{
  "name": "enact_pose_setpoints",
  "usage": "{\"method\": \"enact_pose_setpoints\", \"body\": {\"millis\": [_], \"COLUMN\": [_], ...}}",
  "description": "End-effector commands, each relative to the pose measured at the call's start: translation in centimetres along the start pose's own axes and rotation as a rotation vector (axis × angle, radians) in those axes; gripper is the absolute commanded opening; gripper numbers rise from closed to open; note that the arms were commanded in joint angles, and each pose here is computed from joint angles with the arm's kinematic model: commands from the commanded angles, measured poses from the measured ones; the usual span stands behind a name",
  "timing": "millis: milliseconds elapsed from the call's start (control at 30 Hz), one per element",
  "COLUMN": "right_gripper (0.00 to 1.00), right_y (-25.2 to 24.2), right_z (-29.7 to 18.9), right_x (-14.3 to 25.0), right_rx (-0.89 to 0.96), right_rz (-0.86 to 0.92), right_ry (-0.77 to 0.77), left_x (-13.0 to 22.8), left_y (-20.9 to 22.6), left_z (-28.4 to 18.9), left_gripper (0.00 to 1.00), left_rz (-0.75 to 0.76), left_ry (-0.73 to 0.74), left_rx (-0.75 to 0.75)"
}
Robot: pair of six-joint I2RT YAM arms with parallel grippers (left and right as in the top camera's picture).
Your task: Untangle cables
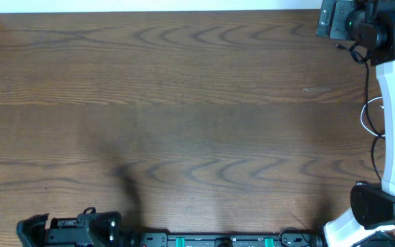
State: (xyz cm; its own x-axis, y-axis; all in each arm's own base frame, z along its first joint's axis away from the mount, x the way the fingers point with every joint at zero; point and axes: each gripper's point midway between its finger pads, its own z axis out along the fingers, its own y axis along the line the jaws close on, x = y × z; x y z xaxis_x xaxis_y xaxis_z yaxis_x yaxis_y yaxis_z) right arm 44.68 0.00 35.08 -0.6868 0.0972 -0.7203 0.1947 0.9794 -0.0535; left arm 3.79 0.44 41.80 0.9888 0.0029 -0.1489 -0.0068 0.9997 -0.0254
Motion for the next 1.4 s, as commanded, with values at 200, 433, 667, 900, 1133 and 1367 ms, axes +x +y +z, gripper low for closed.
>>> {"method": "enact_pose_setpoints", "body": {"millis": [200,433,667,900,1133,1367], "right_gripper": [0.99,0.99,0.99,0.99,0.99,0.99], "right_y": [-0.1,-0.1,-0.1,-0.1,-0.1,-0.1], "right_z": [-0.7,-0.7,-0.7,-0.7,-0.7,-0.7], "right_x": [-0.3,-0.2,-0.2,-0.2,-0.2,-0.2], "right_rx": [0.007,0.007,0.007,0.007,0.006,0.006], "right_rz": [-0.014,-0.015,-0.015,-0.015,-0.016,-0.016], "right_ry": [-0.016,-0.014,-0.013,-0.013,-0.013,-0.013], "left_x": [1.3,6.7,11.7,15.3,16.3,17.7], "left_y": [-0.1,-0.1,-0.1,-0.1,0.0,0.0], "left_z": [-0.1,-1.0,-3.0,-5.5,-6.2,-7.6], "left_gripper": [0.98,0.98,0.98,0.98,0.98,0.98], "left_rz": [0.020,0.026,0.031,0.034,0.035,0.025], "left_ry": [0.054,0.279,0.499,0.676,0.725,0.805], "left_rx": [0.007,0.010,0.014,0.017,0.017,0.013]}}
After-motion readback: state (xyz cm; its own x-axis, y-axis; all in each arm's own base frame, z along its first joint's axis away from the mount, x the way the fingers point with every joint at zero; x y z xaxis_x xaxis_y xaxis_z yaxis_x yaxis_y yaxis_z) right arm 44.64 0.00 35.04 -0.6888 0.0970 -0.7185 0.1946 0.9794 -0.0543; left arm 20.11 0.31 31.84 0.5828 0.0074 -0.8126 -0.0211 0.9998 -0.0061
